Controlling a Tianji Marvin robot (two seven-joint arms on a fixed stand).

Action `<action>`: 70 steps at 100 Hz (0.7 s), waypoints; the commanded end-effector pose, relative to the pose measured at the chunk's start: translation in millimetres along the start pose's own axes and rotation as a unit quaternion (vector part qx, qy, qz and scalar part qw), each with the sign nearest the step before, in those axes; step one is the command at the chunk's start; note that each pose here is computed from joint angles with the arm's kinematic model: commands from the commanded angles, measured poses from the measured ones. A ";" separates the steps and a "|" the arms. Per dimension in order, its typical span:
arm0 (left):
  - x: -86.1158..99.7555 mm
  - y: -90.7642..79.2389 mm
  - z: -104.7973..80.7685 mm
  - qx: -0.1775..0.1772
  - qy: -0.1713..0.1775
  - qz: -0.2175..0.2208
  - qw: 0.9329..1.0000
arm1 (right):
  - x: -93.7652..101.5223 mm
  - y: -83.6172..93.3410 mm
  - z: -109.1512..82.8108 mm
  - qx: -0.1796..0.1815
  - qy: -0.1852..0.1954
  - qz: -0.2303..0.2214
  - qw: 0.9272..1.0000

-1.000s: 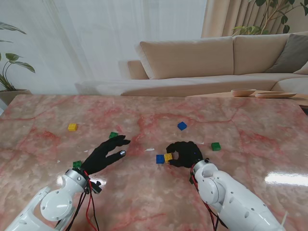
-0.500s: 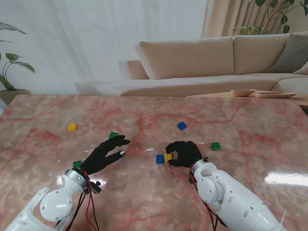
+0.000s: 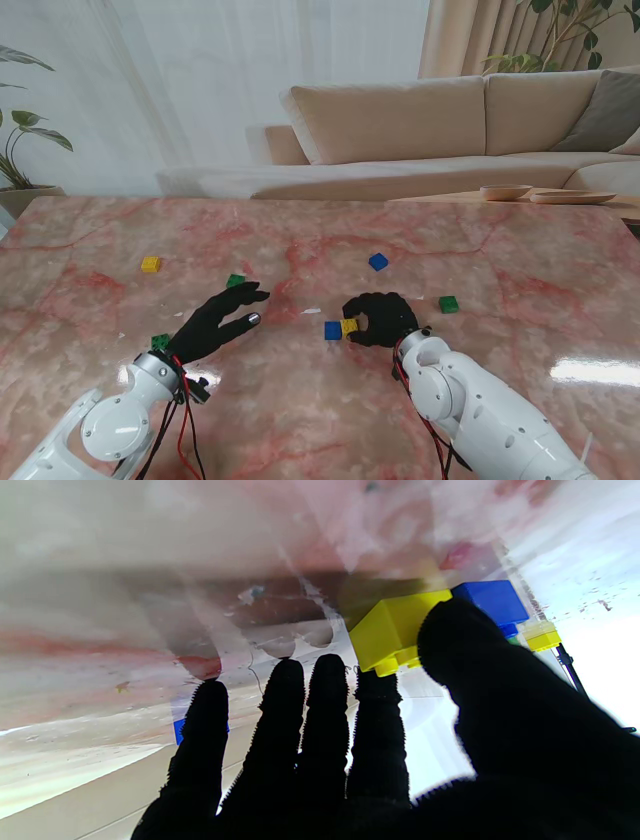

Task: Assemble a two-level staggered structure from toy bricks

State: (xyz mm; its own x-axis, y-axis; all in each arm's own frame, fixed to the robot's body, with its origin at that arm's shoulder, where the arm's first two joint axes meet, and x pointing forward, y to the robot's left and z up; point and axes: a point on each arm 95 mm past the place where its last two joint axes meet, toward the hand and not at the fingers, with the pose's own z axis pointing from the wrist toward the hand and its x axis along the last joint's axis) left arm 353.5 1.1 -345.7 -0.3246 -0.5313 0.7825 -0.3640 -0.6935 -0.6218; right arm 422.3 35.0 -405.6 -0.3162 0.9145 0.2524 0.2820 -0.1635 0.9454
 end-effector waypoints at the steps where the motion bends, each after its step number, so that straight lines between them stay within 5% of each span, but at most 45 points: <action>1: -0.3 2.7 -1.9 -0.001 -0.003 -0.002 1.000 | -2.5 -13.7 -4.2 0.022 -0.005 0.001 1.000; 70: 0.4 2.7 -3.2 0.000 -0.006 -0.002 1.000 | -1.1 -16.7 -4.1 0.021 -0.006 -0.001 1.000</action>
State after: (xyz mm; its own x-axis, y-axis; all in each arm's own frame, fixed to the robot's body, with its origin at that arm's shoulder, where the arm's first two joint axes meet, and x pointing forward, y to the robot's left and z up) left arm 351.8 1.4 -345.3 -0.3184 -0.5334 0.7837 -0.3616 -0.6959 -0.6205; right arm 421.8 37.4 -406.4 -0.3224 0.9134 0.2483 0.2763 -0.1600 0.9476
